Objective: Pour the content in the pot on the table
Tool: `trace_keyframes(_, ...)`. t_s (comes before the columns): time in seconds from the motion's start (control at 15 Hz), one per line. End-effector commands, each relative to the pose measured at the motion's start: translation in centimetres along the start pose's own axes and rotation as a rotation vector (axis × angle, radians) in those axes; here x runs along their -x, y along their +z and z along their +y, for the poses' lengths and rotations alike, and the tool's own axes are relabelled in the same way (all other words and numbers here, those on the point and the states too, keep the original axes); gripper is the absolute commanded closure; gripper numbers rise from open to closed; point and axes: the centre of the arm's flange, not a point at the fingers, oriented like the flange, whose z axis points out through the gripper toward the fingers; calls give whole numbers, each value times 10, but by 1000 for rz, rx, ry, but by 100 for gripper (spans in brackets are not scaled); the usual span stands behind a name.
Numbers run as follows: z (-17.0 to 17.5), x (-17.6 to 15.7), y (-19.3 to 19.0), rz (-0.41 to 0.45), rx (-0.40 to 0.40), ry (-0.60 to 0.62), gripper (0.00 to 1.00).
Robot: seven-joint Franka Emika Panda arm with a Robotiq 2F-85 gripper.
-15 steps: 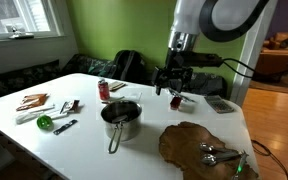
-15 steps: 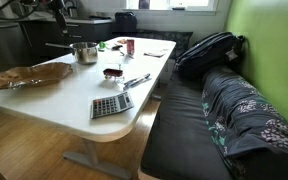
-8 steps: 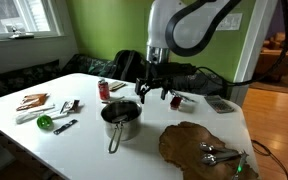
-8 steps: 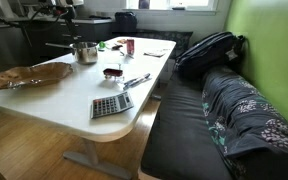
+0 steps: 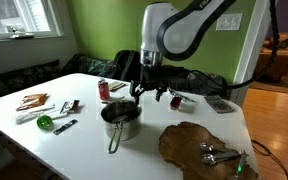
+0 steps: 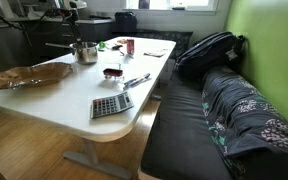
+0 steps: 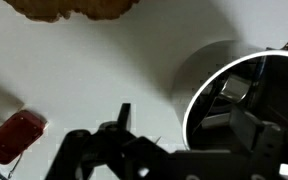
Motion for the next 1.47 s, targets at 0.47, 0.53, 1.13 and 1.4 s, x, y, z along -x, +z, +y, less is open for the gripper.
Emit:
trace_keyframes(0.47, -44, -31, 59, -65, -38, 150, 0)
trace_keyframes(0.53, -41, -31, 63, -73, -29, 160, 0)
trace_keyframes(1.13, -30, -34, 73, -110, 46, 192, 66)
trace_keyframes(1.4, -33, -34, 64, -90, 48, 183, 96)
